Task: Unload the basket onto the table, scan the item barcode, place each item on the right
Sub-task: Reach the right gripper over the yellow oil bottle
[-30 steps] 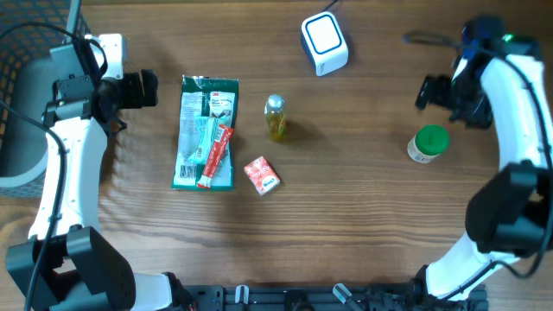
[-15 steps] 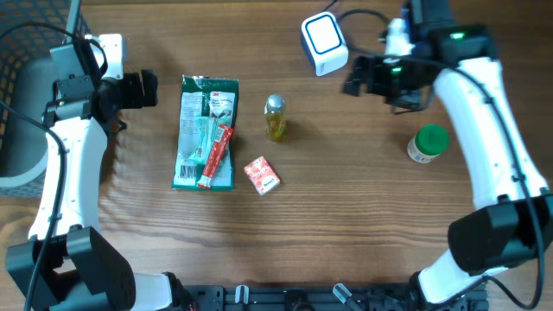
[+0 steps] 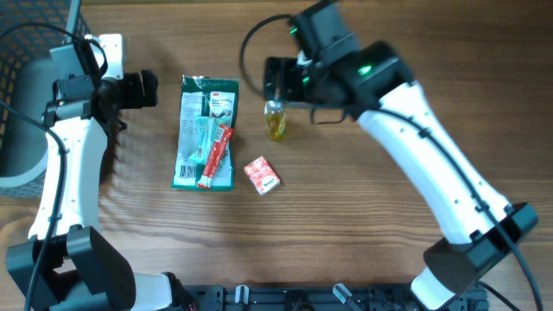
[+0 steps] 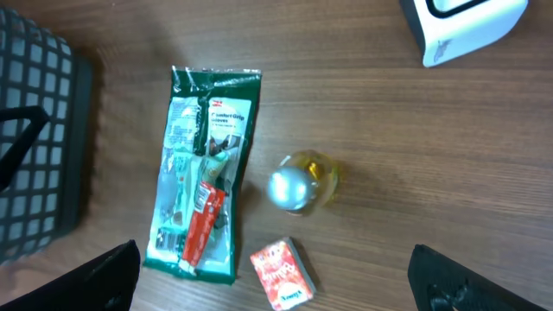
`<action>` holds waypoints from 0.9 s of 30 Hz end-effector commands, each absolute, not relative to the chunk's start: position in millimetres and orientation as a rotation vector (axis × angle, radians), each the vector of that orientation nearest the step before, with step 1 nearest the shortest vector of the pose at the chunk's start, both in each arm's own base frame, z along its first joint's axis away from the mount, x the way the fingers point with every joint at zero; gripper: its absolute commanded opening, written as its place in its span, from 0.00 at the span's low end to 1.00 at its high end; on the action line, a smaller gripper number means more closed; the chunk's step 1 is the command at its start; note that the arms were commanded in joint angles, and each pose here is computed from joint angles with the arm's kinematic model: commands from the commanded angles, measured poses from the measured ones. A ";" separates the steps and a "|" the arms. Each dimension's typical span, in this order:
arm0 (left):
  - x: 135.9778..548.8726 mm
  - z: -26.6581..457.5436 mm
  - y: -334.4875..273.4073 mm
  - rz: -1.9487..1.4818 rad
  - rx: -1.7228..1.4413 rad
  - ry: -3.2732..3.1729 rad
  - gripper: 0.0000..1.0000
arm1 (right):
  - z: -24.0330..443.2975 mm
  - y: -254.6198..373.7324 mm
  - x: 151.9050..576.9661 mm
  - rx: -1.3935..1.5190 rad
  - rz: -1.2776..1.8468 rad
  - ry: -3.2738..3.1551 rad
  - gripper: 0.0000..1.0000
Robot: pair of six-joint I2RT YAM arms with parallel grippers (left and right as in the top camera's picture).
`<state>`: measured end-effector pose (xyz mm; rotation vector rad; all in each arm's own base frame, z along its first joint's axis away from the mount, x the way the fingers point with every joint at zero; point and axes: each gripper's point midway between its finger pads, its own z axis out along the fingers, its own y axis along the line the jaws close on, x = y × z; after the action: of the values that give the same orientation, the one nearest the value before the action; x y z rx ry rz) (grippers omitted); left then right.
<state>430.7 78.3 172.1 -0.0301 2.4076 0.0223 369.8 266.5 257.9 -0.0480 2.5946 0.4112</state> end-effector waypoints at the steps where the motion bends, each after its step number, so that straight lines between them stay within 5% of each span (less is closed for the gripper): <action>1: 432.7 183.4 77.9 0.024 -0.007 2.380 1.00 | 238.1 268.3 386.0 0.080 0.223 2.548 1.00; 24: 432.7 183.4 77.9 0.024 -0.007 2.380 1.00 | 107.2 295.8 397.3 0.380 0.163 2.758 0.90; 27: 432.7 183.4 77.9 0.024 -0.007 2.380 1.00 | 104.9 296.3 396.9 0.389 0.164 2.763 0.83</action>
<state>430.5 78.1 171.9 -0.0297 2.4087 0.0218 399.9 296.7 119.1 0.3593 2.7323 0.1779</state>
